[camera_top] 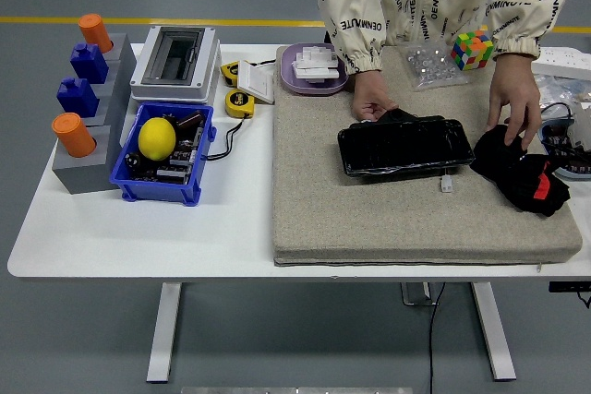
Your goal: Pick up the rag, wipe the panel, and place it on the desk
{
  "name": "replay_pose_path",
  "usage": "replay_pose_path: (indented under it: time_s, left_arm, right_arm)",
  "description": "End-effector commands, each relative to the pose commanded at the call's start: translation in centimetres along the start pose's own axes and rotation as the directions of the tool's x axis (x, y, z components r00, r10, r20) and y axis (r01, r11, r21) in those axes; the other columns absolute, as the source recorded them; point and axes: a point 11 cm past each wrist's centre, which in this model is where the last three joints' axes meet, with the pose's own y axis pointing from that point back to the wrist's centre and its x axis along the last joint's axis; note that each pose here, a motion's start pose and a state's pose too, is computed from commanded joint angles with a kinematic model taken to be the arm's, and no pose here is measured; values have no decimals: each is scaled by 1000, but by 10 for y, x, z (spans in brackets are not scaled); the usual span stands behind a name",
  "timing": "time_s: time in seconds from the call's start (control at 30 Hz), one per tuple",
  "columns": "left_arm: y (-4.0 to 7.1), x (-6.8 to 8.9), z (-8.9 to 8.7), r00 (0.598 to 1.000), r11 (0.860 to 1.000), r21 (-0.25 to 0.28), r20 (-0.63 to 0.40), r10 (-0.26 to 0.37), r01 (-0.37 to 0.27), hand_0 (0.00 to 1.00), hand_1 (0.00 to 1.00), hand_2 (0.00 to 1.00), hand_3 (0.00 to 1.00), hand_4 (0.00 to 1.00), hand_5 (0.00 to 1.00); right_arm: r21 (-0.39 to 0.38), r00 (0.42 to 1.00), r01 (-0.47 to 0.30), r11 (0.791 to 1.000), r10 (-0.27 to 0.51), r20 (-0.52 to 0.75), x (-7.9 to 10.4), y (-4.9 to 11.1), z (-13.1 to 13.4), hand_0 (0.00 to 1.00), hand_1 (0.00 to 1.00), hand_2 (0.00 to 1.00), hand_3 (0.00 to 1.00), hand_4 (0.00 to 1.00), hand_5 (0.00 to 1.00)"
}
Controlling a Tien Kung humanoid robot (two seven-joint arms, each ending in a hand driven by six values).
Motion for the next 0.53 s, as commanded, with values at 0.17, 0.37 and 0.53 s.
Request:
replay_pose_path:
  time_s: [0.17,0.37,0.53]
  left_arm:
    - [0,0,0,1000,1000,1,0,0,0,603,636,635,560,633,442]
    - [0,2,-1,1000,1000,1,2,3,-3,602,636,636,560,633,442]
    - [0,2,-3,1000,1000,6,3,4,-4,602,636,636,560,633,442]
  right_arm:
    - [0,1000,-1,1000,1,1,0,0,0,644,639,713,685,998,652]
    - [-4,1000,-3,1000,3,2,1,0,2,644,637,712,677,998,651]
    - [-8,1000,0,1000,0,2,0,0,4,644,637,712,677,998,651]
